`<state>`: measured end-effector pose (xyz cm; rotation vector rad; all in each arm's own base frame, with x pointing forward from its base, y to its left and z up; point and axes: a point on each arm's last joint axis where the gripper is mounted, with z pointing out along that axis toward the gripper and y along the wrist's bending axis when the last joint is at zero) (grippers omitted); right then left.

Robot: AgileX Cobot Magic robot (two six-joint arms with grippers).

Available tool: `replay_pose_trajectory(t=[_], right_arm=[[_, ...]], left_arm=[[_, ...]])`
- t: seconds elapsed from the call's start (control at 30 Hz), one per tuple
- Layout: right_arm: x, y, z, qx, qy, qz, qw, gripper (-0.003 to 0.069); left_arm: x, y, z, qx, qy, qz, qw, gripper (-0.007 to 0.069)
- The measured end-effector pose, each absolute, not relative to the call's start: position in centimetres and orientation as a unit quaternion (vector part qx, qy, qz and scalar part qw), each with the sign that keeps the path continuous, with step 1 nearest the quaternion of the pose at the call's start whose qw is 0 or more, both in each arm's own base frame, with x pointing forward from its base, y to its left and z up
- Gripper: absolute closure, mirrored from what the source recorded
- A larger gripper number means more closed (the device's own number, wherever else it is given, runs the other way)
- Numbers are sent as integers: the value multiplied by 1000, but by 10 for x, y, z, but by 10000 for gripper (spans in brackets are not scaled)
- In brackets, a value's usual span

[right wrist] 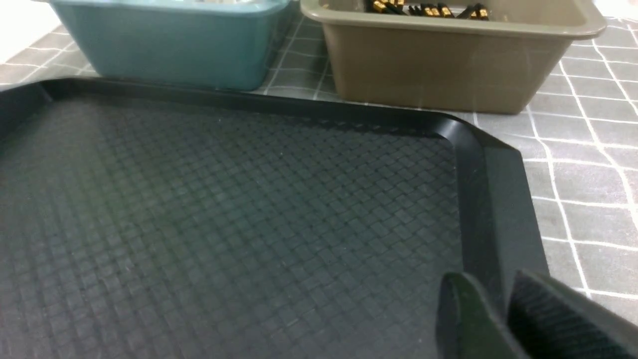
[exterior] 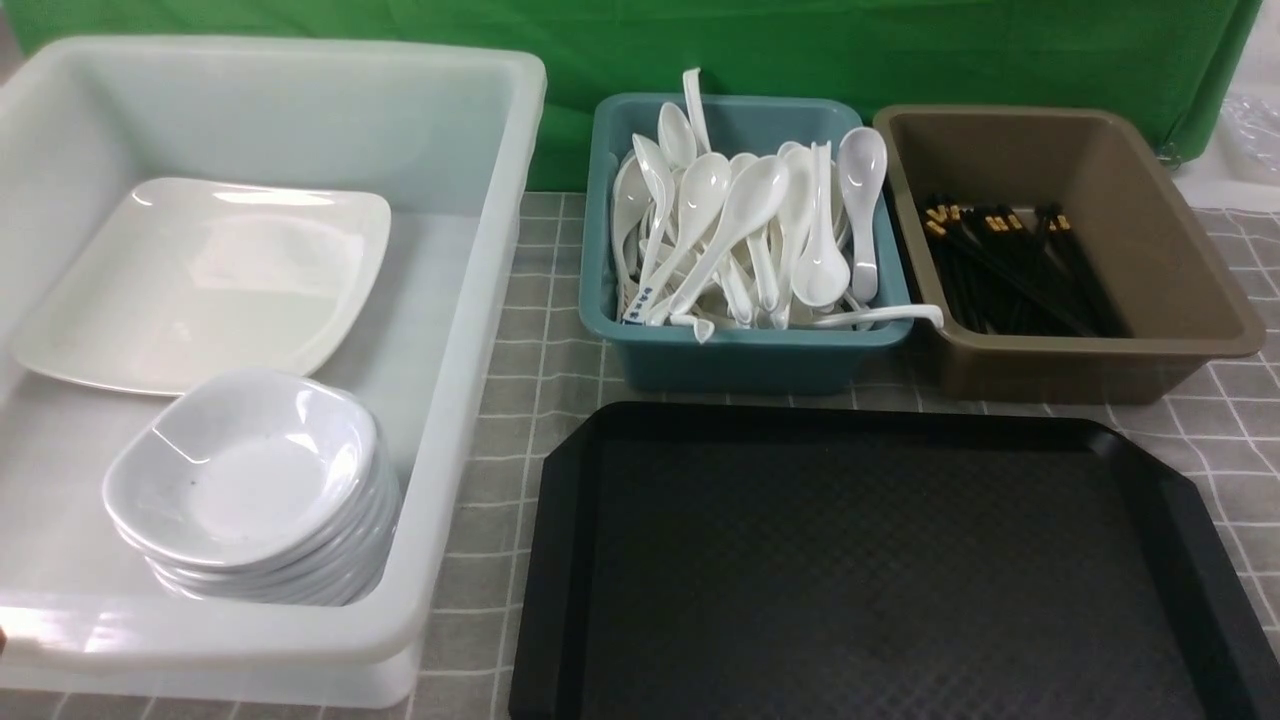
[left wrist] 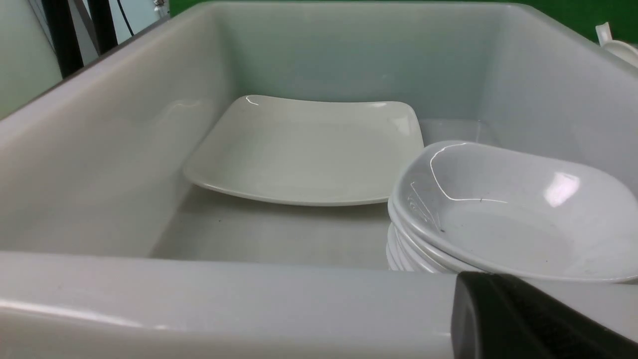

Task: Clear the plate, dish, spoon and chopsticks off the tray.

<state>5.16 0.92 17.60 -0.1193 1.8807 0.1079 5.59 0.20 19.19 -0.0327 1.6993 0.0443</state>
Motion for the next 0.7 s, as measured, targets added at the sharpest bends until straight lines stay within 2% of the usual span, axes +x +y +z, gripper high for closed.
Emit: replay_pose_trajectory(t=[0.7], right_arm=[[52,9,176,-51,807,46,587,433]], left_arm=[[56,2,192,-14,751,20,660,618]])
